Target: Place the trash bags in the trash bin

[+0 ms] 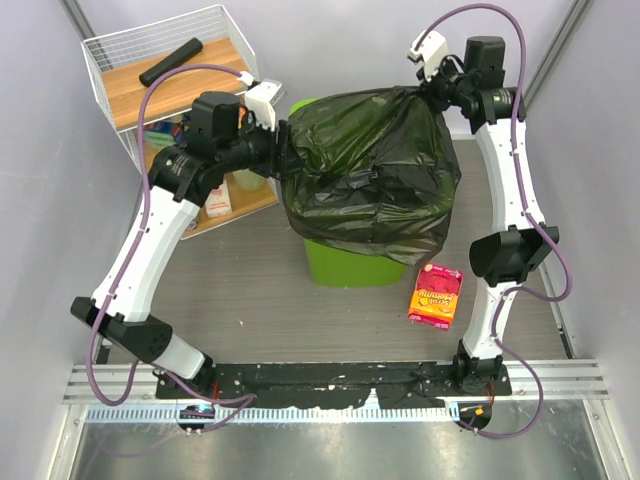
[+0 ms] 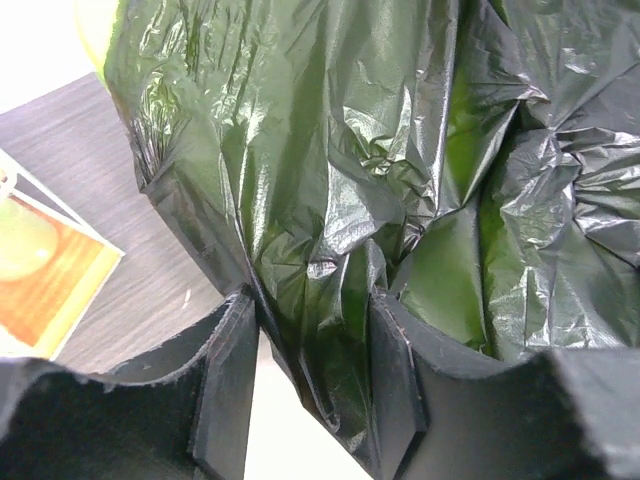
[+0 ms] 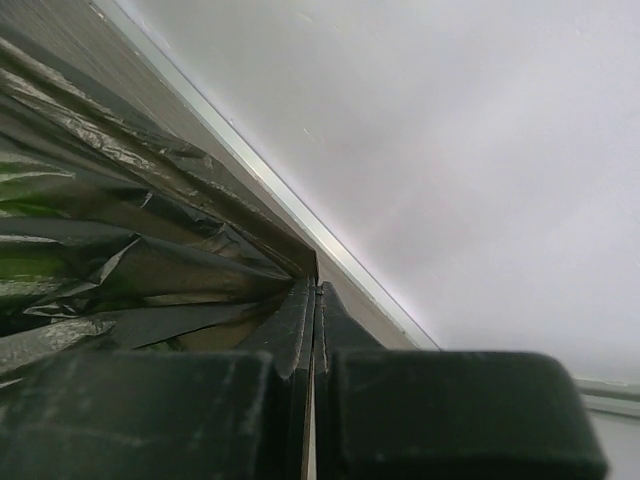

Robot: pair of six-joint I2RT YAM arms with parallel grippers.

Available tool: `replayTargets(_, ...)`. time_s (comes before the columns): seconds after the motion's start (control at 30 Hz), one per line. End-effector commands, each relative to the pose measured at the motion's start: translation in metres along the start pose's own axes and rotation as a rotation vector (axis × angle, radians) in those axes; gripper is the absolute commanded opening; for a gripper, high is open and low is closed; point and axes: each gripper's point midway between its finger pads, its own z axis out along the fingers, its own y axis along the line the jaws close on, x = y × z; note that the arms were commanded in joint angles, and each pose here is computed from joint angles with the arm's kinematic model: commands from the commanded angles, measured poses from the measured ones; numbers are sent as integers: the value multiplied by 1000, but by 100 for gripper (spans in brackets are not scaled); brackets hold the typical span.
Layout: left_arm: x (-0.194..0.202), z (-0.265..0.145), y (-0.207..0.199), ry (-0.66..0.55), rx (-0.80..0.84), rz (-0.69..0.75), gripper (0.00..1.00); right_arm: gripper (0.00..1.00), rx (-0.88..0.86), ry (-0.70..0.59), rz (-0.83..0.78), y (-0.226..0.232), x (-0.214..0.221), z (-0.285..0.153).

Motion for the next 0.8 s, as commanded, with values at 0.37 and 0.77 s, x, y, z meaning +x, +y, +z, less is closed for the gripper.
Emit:
replayTargets(0.37,3,31,2,159,52,315,10,1,-9,61,-12,18,-11,-68)
replayTargets(0.77,-15,27,9,108,2,361,23,1,-52,105,23,34,10,-92)
